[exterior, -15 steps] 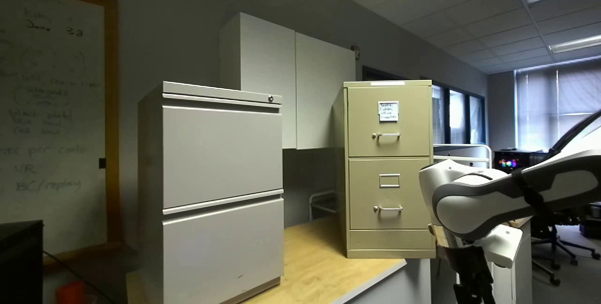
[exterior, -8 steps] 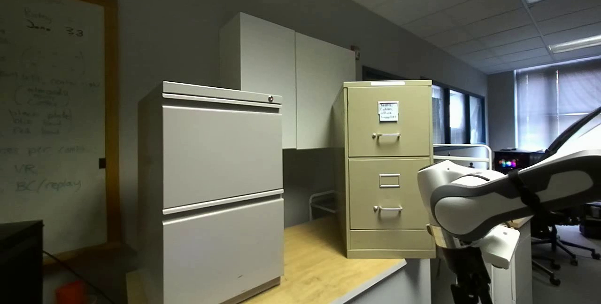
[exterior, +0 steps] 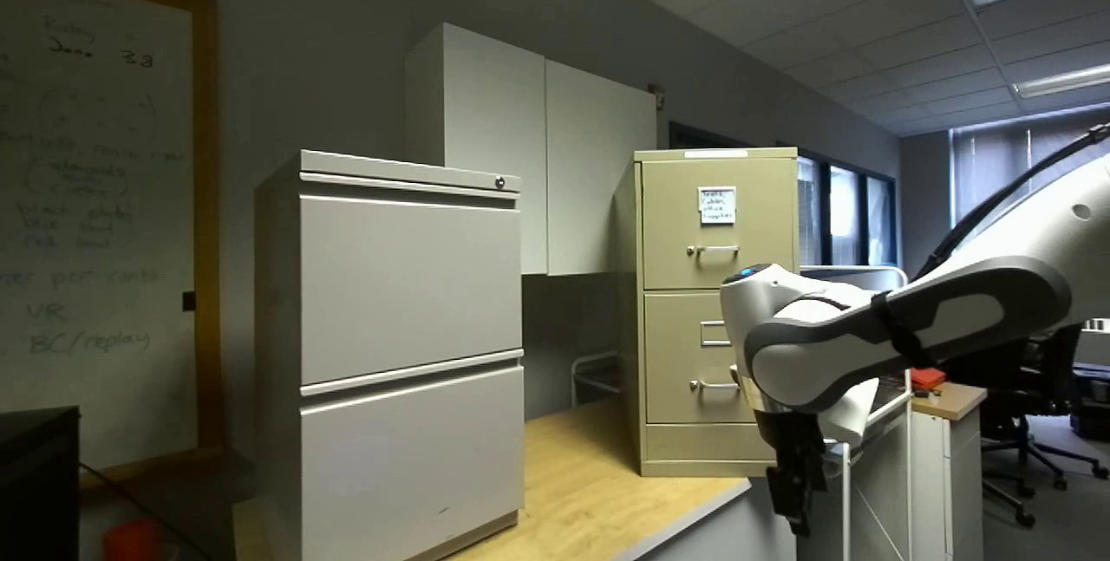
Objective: Open the bottom drawer of the cabinet to the right
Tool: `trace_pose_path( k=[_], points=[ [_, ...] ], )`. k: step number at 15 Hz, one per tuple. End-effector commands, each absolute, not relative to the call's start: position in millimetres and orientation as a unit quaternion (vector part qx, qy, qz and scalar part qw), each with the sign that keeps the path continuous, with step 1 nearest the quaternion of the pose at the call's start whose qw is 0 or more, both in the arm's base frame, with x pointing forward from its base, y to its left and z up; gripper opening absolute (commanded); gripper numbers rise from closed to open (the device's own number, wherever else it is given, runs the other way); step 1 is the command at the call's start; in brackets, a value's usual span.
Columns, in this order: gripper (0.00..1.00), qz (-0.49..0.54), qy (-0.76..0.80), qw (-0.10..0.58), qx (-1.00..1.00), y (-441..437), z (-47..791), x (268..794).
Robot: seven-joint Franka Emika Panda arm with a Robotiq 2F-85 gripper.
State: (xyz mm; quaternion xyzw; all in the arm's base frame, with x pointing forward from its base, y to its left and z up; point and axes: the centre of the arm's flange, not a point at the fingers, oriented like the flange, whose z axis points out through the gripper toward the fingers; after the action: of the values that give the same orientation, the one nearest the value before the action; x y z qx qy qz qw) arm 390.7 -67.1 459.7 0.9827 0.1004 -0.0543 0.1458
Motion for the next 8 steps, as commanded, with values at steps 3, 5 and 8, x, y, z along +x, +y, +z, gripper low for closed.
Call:
trace_pose_path(
  k=[3,5,8],
  points=[
    [1.00,-0.034,0.121,0.235,0.964,-56.4,509.8,468.4],
    [1.00,-0.024,0.134,0.259,0.956,-53.2,524.3,489.7],
    [1.00,-0.012,0.153,0.290,0.945,-52.1,540.1,523.5]
  ],
)
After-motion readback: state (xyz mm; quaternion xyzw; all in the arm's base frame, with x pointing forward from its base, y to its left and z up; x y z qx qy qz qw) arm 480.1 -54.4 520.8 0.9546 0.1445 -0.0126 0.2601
